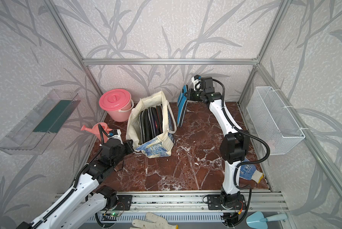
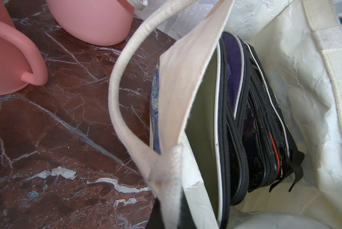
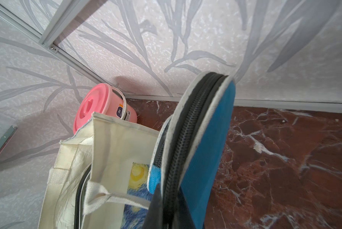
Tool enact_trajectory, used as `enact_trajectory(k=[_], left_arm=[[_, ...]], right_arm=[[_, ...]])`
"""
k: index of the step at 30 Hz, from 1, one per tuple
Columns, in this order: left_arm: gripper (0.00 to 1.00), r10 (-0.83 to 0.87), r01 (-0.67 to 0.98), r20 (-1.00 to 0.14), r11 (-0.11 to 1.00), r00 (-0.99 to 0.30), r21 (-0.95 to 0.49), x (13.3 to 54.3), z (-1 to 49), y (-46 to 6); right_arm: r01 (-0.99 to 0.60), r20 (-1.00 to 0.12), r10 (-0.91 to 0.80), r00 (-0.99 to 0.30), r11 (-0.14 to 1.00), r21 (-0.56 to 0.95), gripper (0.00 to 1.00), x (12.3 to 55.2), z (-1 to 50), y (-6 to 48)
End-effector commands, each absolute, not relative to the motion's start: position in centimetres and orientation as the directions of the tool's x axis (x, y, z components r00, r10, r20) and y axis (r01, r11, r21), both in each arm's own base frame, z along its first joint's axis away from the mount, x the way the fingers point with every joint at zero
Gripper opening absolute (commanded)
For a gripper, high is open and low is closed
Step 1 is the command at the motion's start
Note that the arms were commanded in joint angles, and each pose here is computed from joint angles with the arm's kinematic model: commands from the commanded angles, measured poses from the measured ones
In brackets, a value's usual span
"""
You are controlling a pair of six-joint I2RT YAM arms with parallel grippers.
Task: Remove the ping pong set from the canvas bag
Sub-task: Place the ping pong set at the center of the board.
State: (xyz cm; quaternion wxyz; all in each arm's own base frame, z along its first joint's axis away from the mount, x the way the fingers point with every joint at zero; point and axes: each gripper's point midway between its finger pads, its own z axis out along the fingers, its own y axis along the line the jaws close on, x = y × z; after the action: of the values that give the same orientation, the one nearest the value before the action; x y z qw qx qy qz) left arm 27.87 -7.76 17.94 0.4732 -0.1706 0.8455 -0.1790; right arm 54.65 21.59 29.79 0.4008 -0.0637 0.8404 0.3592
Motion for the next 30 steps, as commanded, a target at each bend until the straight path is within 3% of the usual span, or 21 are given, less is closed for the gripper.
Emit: enact_trajectory(k=[1,14,22,30], left_arm=[[0.0,-0.458,-0.151,-0.758,0.884,-0.464,-0.442,27.7,18.3,-6.7],[0.0,-0.448,-0.138,-0.759,0.888,-0.471,-0.439,27.9,18.6,-6.9],[0.0,-0.445,-0.138,-0.762,0.89,-0.471,-0.434,28.0,18.7,-6.9],[0.0,-0.446,-0.132,-0.759,0.889,-0.474,-0.439,28.3,18.5,-7.2]], right_arm=[[-0.564,-0.808,0.232,-0.541,0.613,0.553,0.0,56.5,34.3,23.6],[-0.469,-0.689,0.287,-0.666,0.557,0.685,0.0,63.0,24.3,24.4],[-0.295,-0.622,0.272,-0.734,0.697,0.653,0.0,64.0,17.4,19.7],[-0.157,-0.553,0.192,-0.811,0.839,0.521,0.0,63.5,11.4,16.6]])
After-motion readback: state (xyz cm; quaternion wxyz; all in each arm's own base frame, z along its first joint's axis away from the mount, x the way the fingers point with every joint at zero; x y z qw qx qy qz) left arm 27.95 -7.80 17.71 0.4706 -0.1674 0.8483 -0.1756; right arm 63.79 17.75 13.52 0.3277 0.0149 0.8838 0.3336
